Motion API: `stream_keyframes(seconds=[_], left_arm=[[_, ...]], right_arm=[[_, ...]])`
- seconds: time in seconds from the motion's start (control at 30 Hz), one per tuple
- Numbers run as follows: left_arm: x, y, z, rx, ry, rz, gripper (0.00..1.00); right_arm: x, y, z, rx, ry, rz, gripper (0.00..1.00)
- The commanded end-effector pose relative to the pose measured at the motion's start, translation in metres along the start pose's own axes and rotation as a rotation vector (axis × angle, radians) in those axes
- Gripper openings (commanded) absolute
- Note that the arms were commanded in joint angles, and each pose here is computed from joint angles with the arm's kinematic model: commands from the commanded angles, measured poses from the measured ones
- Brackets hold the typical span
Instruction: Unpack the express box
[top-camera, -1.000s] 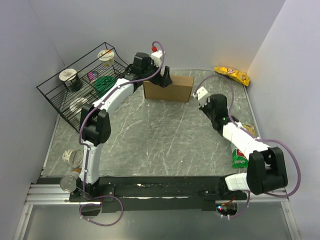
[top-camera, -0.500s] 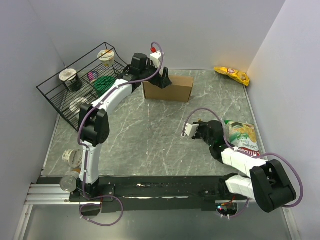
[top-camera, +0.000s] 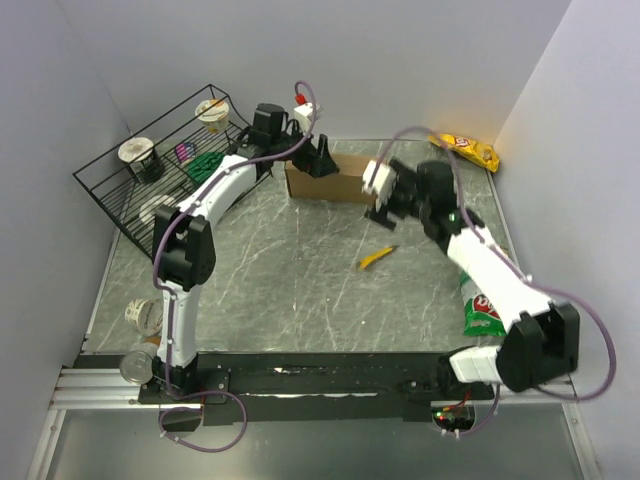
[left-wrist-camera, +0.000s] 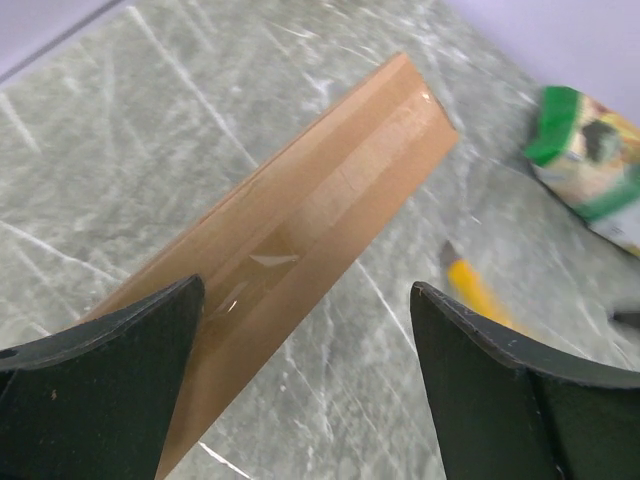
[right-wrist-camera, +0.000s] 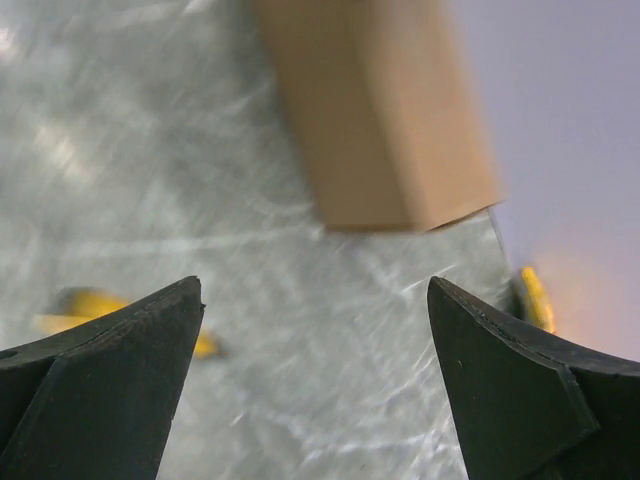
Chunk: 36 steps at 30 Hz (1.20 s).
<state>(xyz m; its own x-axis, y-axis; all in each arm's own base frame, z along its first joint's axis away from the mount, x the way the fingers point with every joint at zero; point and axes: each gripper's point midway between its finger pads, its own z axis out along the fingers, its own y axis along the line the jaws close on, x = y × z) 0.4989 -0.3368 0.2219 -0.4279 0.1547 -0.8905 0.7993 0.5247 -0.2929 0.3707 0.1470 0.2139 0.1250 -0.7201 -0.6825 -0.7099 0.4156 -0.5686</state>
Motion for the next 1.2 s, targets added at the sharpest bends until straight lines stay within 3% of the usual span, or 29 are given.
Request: stream_keyframes(seconds=[0.0, 0.13, 0.2, 0.4, 0.6, 0.73, 0.8, 0.87, 0.9, 1.03, 1.17], left_arm=[[0.093, -0.016, -0.013, 0.143, 0.268, -0.281, 0.92], [0.097, -0.019, -0.028, 0.183, 0.276, -0.296, 0.93], [0.102, -0.017, -0.032, 0.17, 0.294, -0.282, 0.93], [0.11, -0.007, -0.032, 0.132, 0.314, -0.245, 0.94], [0.102, 0.0, -0.026, 0.118, 0.299, -0.239, 0.94], [0.074, -0.004, -0.044, 0.091, 0.249, -0.184, 0.94], [0.064, 0.02, -0.058, -0.075, 0.229, -0.152, 0.95], [0.064, 0.039, -0.068, -0.202, 0.231, -0.14, 0.97], [0.066, 0.056, -0.076, -0.306, 0.243, -0.131, 0.97], [0.079, 0.078, -0.078, -0.42, 0.266, -0.183, 0.99], [0.102, 0.101, -0.063, -0.482, 0.298, -0.232, 0.99]], right_arm=[[-0.012, -0.03, 0.017, -0.066, -0.019, 0.222, 1.0], [-0.005, -0.056, 0.052, -0.053, -0.027, 0.242, 1.0], [-0.011, -0.07, 0.062, -0.029, -0.075, 0.169, 1.0], [-0.005, -0.044, 0.091, -0.267, -0.125, -0.033, 1.0], [0.008, -0.025, 0.106, -0.254, -0.126, -0.215, 1.0], [0.019, -0.065, 0.127, -0.05, -0.064, 0.023, 0.98], [0.024, -0.098, 0.134, 0.058, -0.019, 0.107, 0.98], [0.043, -0.099, 0.156, 0.062, 0.03, 0.278, 0.96], [0.035, -0.125, 0.157, 0.135, 0.036, 0.306, 0.95], [0.056, -0.125, 0.19, 0.143, 0.105, 0.498, 0.95], [0.073, -0.108, 0.203, 0.117, 0.172, 0.508, 0.94]])
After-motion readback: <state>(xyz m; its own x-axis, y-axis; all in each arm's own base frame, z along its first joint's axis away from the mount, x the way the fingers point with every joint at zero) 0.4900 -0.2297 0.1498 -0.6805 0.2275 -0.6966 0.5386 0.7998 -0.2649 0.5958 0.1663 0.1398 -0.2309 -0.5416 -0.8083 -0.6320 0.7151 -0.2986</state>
